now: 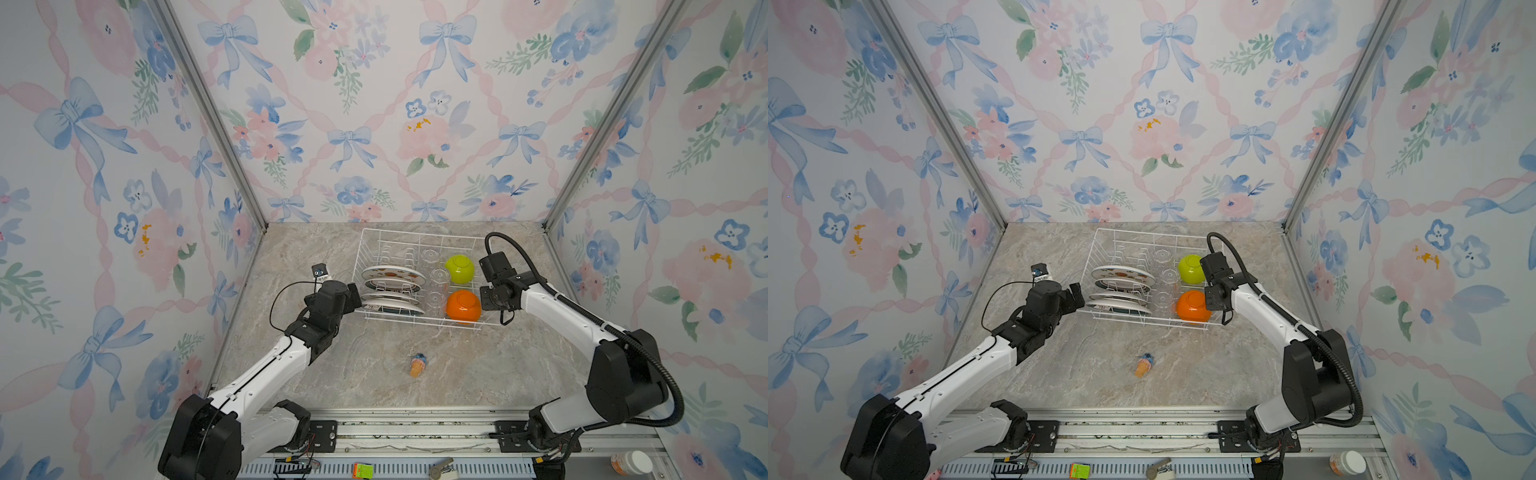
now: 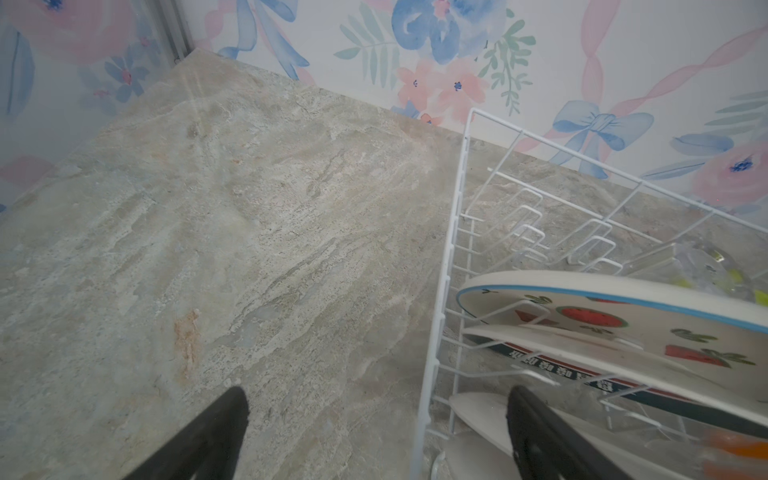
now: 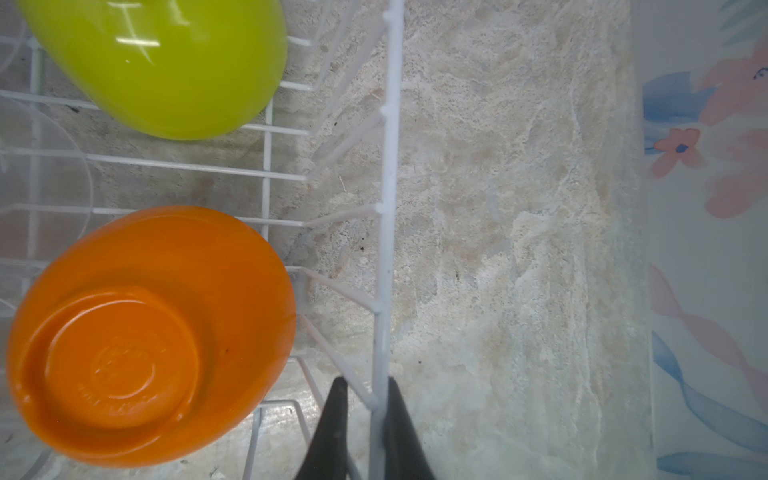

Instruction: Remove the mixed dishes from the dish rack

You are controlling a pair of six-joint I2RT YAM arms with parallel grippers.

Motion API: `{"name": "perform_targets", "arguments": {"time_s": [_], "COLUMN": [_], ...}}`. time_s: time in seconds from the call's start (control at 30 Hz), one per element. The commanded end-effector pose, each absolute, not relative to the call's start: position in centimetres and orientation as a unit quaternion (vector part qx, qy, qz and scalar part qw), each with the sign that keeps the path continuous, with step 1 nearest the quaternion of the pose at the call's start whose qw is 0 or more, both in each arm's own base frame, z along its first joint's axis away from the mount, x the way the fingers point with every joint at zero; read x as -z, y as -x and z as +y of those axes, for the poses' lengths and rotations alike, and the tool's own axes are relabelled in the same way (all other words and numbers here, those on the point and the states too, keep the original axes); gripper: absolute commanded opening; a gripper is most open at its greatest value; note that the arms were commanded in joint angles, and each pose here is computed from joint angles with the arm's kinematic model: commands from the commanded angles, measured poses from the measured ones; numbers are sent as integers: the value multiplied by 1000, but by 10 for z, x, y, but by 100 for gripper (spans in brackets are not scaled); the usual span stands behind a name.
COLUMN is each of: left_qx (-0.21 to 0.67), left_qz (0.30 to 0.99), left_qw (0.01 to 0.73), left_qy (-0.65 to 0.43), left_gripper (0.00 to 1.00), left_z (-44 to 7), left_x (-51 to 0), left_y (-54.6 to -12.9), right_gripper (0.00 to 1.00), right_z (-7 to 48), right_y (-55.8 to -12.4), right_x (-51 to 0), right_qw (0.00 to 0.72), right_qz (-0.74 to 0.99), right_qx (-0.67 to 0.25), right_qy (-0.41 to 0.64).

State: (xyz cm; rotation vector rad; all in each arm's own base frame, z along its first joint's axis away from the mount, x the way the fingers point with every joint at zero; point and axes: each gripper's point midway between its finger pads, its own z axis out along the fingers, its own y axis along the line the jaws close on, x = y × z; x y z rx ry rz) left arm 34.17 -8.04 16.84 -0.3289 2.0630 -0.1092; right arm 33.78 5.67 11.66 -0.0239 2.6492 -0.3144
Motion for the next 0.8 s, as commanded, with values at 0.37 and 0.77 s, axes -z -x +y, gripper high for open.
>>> {"name": "perform_targets", "arguments": {"time_s": [0.37,0.77], "left_qx": [53,76], "left_qz": [870,859], "left_qw": [475,491], "left_qy": [119,123], "left_gripper": [98,98], "left_z": [-89,-85], "left_x": [-162,-182], "left_y": [-351,-333], "right_gripper": [6,52], "right_z": [24,80], "right_y": [-343,-348], "right_x": [-124,-182], "right_qw": [214,314], "right_qz": [960,942], "right_qx": [174,73], "right_qy": [46,95]}}
